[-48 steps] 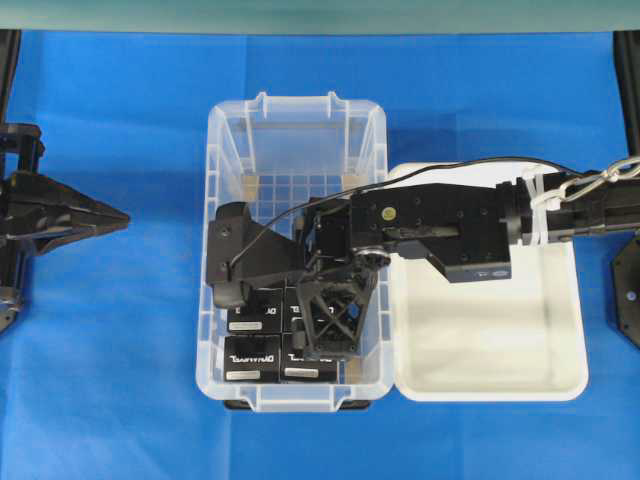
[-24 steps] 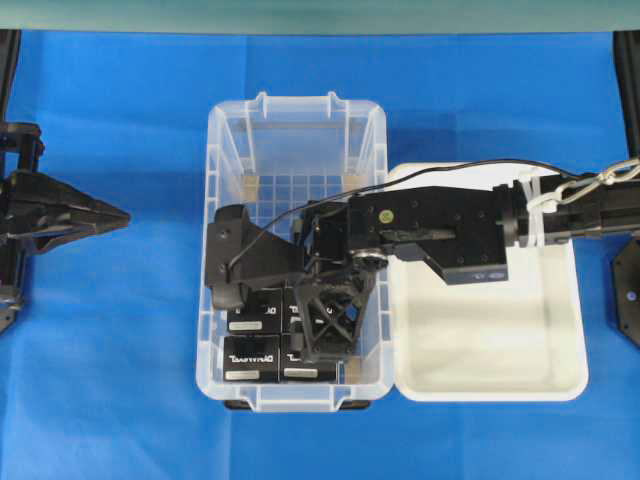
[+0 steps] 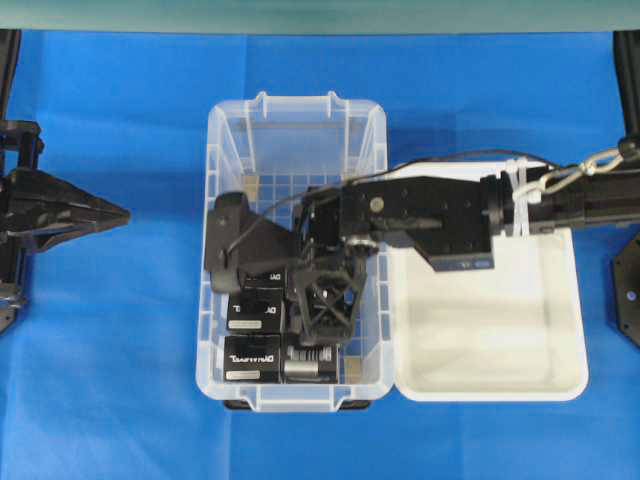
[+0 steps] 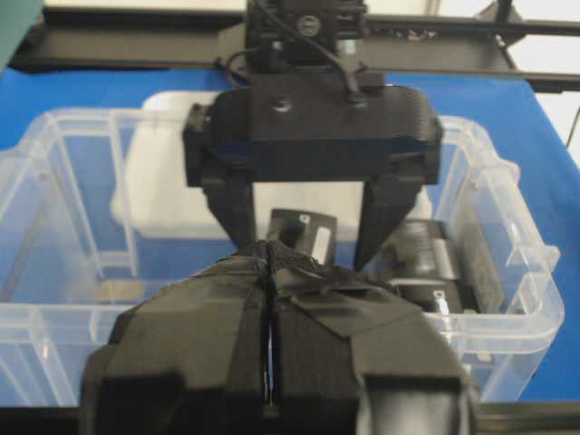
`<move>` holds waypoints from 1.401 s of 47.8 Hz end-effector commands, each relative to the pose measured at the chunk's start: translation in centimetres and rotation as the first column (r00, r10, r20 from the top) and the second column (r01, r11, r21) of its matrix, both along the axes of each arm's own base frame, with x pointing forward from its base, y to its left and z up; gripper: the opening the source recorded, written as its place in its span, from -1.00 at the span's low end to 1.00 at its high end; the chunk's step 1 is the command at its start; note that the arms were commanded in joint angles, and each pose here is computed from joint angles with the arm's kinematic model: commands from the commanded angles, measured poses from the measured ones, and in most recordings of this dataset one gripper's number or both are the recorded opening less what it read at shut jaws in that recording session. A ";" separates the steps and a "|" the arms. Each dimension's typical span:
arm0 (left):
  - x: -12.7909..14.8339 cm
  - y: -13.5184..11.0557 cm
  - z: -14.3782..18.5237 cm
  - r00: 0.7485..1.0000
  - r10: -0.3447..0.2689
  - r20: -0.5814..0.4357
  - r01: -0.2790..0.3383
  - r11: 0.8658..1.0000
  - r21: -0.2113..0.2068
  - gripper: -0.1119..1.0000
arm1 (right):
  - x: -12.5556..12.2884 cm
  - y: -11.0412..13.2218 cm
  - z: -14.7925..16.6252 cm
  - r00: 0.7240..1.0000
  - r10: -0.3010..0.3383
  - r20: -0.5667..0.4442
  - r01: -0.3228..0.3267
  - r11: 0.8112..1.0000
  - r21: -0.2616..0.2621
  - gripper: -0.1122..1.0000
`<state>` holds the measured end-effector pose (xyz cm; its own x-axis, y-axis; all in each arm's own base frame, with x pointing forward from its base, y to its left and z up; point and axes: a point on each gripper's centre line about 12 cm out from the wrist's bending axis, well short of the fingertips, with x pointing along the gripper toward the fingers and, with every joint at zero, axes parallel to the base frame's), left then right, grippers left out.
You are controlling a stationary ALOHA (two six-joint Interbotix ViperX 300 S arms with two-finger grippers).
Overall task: Pick the box from inside the plastic case
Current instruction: 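Close the right gripper around the black labeled box, then lift the held black box out of the case toward the white tray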
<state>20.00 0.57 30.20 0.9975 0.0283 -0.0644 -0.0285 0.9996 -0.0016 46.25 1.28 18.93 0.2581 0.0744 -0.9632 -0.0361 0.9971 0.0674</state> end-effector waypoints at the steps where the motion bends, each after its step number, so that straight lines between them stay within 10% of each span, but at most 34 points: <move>1: 0.2 0.1 1.1 1.000 0.006 0.028 -0.006 1.000 0.004 -0.90 | 0.1 0.2 -0.1 1.000 0.002 0.006 -0.002 1.000 0.004 0.97; 9: 0.2 0.2 1.1 1.000 0.007 0.028 -0.007 1.000 0.004 -0.90 | 0.0 0.2 -0.2 1.000 -0.003 -0.004 0.003 1.000 0.003 0.87; 17: 0.2 0.2 1.1 1.000 0.007 0.028 -0.007 1.000 0.002 -0.90 | 0.0 0.0 -0.1 1.000 0.003 -0.003 -0.003 1.000 -0.005 0.30; 36: 0.2 0.2 1.1 1.000 0.007 0.028 -0.007 1.000 0.002 -0.90 | -0.1 -3.5 10.1 0.994 -0.010 0.113 0.016 0.998 -0.053 0.30; 54: 0.2 0.1 1.2 1.000 0.006 0.031 -0.006 1.000 0.002 -0.90 | -7.6 -3.8 21.1 0.994 0.001 0.114 0.006 0.998 -0.063 0.30; 67: 0.1 0.0 1.2 0.999 0.001 0.032 -0.001 1.000 0.001 -0.90 | -13.7 -3.5 19.5 1.000 -0.016 0.002 0.016 0.999 -0.051 0.30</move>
